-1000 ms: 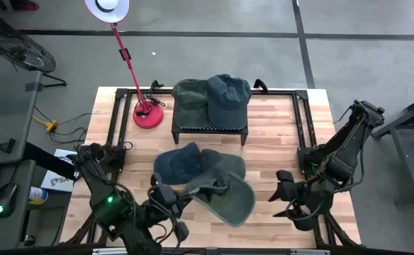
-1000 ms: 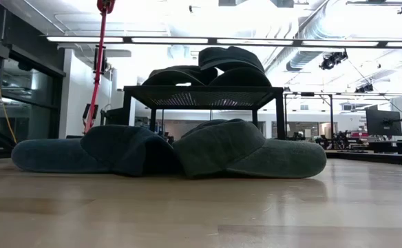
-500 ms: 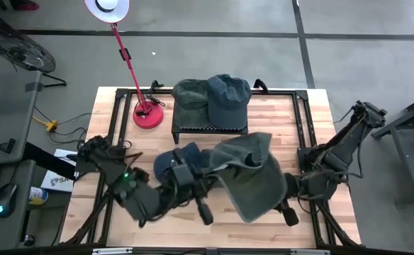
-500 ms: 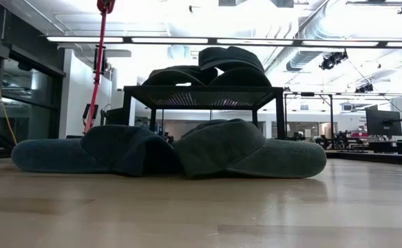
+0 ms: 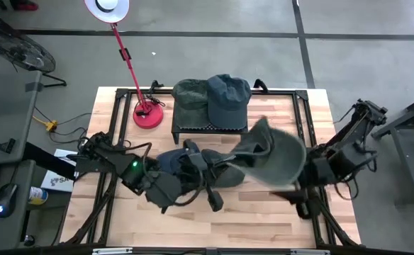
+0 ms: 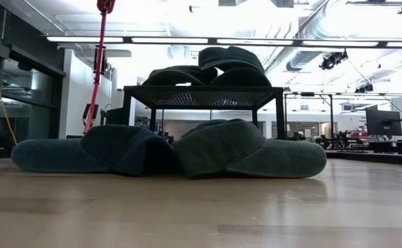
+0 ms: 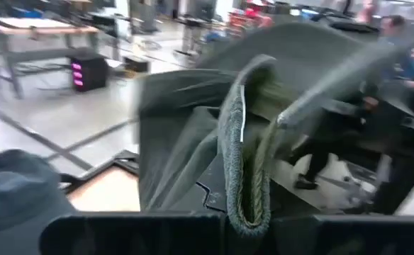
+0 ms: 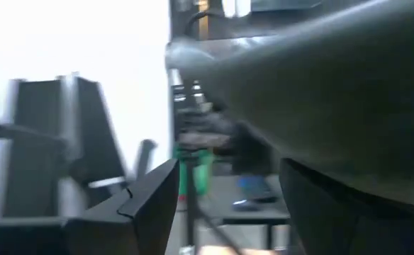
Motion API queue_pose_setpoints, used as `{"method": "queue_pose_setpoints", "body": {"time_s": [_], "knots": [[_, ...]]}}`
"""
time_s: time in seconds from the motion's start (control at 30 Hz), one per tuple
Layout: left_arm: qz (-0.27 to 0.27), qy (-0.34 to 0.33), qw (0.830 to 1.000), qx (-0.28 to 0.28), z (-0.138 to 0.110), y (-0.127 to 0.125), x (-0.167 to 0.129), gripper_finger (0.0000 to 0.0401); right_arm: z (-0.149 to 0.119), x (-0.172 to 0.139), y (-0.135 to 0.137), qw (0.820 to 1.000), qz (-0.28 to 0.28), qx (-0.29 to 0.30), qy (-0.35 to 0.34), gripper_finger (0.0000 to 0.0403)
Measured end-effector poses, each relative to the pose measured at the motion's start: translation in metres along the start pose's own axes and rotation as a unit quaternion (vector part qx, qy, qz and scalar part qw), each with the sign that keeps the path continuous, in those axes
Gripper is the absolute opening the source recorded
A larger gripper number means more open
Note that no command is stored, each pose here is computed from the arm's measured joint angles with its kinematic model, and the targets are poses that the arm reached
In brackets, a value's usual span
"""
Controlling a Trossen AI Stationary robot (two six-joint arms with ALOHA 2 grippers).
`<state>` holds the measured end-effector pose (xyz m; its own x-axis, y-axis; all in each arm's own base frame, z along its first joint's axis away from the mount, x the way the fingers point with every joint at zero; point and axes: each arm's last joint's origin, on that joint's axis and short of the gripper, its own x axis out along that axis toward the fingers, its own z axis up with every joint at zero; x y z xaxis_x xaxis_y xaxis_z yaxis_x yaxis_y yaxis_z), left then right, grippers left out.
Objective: Pick & Place hat
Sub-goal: Stack the bottom gray cap on top of the other gray cap on the shelf
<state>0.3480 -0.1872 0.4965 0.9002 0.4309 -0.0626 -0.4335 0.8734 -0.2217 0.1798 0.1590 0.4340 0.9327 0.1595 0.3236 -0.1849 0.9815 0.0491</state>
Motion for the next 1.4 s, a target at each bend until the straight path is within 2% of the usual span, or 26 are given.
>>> {"method": "queue_pose_setpoints", "body": {"time_s": [0.1, 0.27, 0.53, 0.77, 0.93, 1.23, 1.4], "knots": [[-0.031, 0.002, 0.999, -0.015, 0.000, 0.000, 0.010, 0.0000, 0.006, -0.002, -0.011, 0.999, -0.045, -0.024, -0.003, 0.0236], [-0.105, 0.013, 0.994, -0.035, 0.000, 0.003, 0.032, 0.0000, 0.012, 0.000, -0.028, 0.996, -0.079, -0.046, -0.017, 0.0236], [-0.145, -0.007, 0.988, -0.055, 0.000, 0.005, 0.056, 0.0000, 0.021, -0.001, -0.048, 0.992, -0.112, -0.038, -0.033, 0.0236], [-0.108, -0.039, 0.992, -0.052, 0.007, 0.009, 0.057, 0.0000, 0.034, -0.018, -0.047, 0.993, -0.105, -0.023, -0.039, 0.0236], [-0.048, -0.058, 0.995, -0.059, 0.009, 0.012, 0.058, 0.0000, 0.032, -0.029, -0.036, 0.994, -0.101, -0.039, 0.003, 0.0236], [0.071, -0.117, 0.988, -0.075, 0.021, 0.021, 0.057, 0.0000, 0.020, -0.035, -0.017, 0.984, -0.141, -0.083, 0.071, 0.0236], [0.087, -0.133, 0.984, -0.076, 0.027, 0.028, 0.064, 0.0000, 0.009, -0.031, -0.007, 0.971, -0.177, -0.122, 0.101, 0.0236]]}}
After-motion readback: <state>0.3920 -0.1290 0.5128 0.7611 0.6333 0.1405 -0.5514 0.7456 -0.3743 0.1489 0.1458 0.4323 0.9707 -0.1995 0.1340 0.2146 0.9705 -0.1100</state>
